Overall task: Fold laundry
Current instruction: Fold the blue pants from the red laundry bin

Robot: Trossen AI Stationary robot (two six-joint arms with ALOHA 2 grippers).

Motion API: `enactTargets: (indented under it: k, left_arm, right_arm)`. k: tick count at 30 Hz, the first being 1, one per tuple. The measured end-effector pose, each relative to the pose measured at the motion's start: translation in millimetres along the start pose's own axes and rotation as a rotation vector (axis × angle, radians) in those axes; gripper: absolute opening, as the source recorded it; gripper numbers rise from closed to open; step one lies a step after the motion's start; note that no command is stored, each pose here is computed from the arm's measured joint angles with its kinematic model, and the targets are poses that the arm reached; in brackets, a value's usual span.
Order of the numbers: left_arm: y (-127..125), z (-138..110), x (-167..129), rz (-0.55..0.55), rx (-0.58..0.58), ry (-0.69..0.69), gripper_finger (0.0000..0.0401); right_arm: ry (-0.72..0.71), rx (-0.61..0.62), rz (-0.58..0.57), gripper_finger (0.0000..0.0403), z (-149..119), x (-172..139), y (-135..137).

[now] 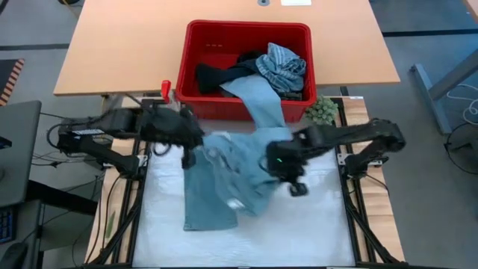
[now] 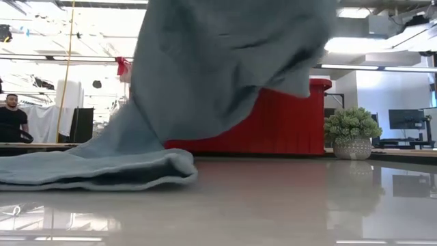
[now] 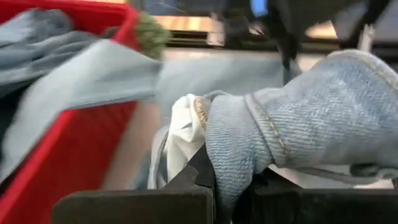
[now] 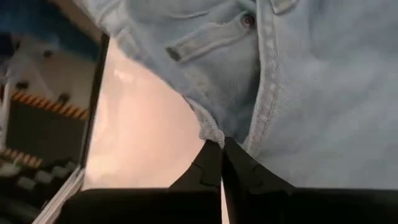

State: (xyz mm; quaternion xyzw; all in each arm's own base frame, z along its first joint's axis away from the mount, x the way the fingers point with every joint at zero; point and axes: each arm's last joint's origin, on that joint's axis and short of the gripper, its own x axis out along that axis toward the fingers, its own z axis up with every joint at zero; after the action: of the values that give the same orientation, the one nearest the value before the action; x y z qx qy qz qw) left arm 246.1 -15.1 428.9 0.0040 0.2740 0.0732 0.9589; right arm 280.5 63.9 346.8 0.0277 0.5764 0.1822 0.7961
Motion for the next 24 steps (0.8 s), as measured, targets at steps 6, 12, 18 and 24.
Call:
enactTargets:
  k: [6,12,18,24]
  left_arm:
    - [-38,-54,69,0.015,0.157,0.192,0.0]
    - [-45,-95,96,-0.018,0.174,0.225,0.0]
    - [-45,-108,100,-0.049,0.25,0.273,0.0]
    - [-45,-108,100,-0.053,0.25,0.271,0.0]
  right_arm:
    - [0.018,0.067,0.025,0.0033,-50,38,28]
    - [0.029,0.213,-0.065,0.0105,-69,76,36]
    - [-0.112,0.035,0.04,0.0191,-52,95,67]
    - [-0.201,-0.218,-0.158,0.0236,-45,132,92]
